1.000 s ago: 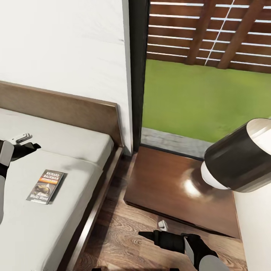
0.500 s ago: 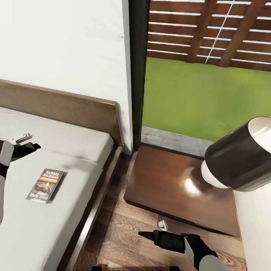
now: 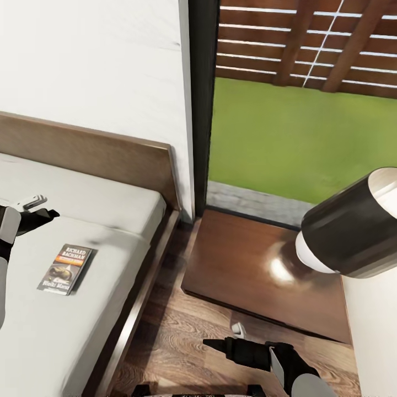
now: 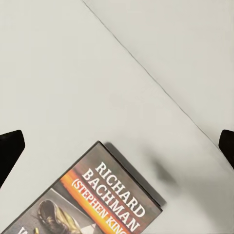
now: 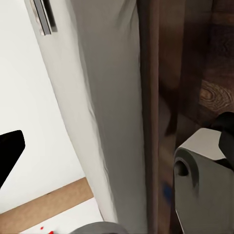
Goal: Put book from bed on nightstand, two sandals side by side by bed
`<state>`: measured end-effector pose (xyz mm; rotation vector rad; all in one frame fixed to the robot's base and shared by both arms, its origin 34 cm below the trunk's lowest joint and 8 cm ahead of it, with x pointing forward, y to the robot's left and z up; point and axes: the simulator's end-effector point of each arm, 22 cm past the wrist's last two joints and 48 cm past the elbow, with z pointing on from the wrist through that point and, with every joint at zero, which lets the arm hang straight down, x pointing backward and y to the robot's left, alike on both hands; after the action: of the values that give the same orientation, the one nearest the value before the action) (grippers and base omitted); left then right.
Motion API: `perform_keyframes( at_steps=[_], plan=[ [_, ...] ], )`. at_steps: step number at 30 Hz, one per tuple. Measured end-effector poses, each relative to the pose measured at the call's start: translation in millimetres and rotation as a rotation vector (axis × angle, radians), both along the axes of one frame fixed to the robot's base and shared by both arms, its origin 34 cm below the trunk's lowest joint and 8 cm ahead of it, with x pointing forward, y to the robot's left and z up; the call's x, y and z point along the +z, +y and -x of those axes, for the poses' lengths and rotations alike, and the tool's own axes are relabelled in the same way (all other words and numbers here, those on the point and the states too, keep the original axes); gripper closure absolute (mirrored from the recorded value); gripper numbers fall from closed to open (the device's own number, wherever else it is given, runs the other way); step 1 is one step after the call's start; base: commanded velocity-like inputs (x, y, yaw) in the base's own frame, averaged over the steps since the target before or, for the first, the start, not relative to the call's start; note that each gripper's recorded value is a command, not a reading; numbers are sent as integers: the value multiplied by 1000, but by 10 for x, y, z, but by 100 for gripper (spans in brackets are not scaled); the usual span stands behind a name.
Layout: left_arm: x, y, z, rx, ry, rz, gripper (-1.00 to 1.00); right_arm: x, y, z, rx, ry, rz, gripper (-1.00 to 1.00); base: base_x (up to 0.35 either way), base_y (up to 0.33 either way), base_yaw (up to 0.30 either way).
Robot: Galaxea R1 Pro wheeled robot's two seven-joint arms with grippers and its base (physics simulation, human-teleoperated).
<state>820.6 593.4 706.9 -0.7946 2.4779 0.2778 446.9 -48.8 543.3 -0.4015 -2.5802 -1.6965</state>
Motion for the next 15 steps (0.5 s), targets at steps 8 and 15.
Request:
perform_keyframes(
  at_steps=[8, 15],
  plan=[
    [-85, 1, 19, 0, 12, 0, -100, -38, 0, 41, 0, 13, 0, -100, 0, 0, 0],
    [-160, 1, 37, 0, 23, -1, -100, -72, 0, 76, 0, 24, 0, -100, 0, 0, 0]
  ],
)
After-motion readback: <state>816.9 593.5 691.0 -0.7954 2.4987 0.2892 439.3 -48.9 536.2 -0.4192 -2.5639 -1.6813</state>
